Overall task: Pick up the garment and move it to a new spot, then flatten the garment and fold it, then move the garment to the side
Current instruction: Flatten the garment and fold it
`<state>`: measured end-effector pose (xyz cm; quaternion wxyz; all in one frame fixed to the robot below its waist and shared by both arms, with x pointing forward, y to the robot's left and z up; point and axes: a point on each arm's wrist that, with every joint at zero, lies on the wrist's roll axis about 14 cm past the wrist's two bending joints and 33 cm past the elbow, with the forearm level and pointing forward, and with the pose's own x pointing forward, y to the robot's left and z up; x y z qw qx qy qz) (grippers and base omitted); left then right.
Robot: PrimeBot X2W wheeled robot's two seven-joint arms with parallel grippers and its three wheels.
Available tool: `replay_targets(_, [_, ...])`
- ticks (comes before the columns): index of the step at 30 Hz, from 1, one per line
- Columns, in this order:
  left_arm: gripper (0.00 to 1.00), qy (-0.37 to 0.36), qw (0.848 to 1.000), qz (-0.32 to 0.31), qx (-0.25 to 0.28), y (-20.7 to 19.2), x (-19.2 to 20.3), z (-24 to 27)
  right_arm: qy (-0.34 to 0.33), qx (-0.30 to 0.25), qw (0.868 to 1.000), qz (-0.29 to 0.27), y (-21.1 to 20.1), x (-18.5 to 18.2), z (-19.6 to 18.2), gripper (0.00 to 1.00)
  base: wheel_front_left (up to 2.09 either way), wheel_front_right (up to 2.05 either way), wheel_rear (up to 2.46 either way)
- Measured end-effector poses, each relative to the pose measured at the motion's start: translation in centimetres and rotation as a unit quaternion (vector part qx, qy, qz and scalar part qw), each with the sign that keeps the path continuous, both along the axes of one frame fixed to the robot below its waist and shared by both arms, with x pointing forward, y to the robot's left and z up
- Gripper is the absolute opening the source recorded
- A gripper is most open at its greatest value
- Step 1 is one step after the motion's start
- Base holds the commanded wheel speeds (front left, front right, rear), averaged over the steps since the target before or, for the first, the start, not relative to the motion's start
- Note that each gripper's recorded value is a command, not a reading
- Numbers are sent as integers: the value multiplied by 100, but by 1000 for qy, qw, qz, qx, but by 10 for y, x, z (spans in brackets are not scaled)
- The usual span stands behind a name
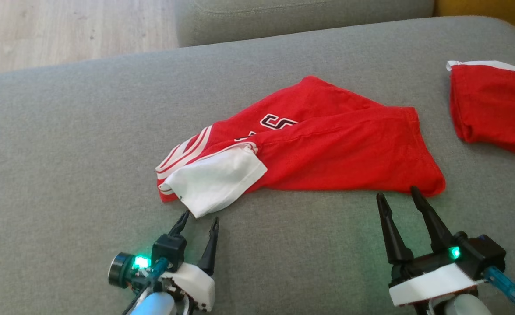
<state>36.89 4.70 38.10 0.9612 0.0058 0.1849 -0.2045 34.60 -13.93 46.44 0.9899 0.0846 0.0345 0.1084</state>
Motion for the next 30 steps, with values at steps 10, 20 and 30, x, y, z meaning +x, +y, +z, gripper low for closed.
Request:
replay_targets(10, [0, 19, 1000, -18, -12, -7, -1, -8, 5, -1, 1000, -4, -3, -1, -3, 100, 0, 0, 0])
replay_targets(20, [0, -19, 997, -9, -76, -10, 11, 27, -9, -1, 1000, 2, 1, 0, 5, 100, 0, 0, 0])
replay_targets(30, [0, -71, 981, 63, -171, 23, -1, 71, -12, 2, 1000, -4, -2, -7, 8, 100, 0, 0, 0])
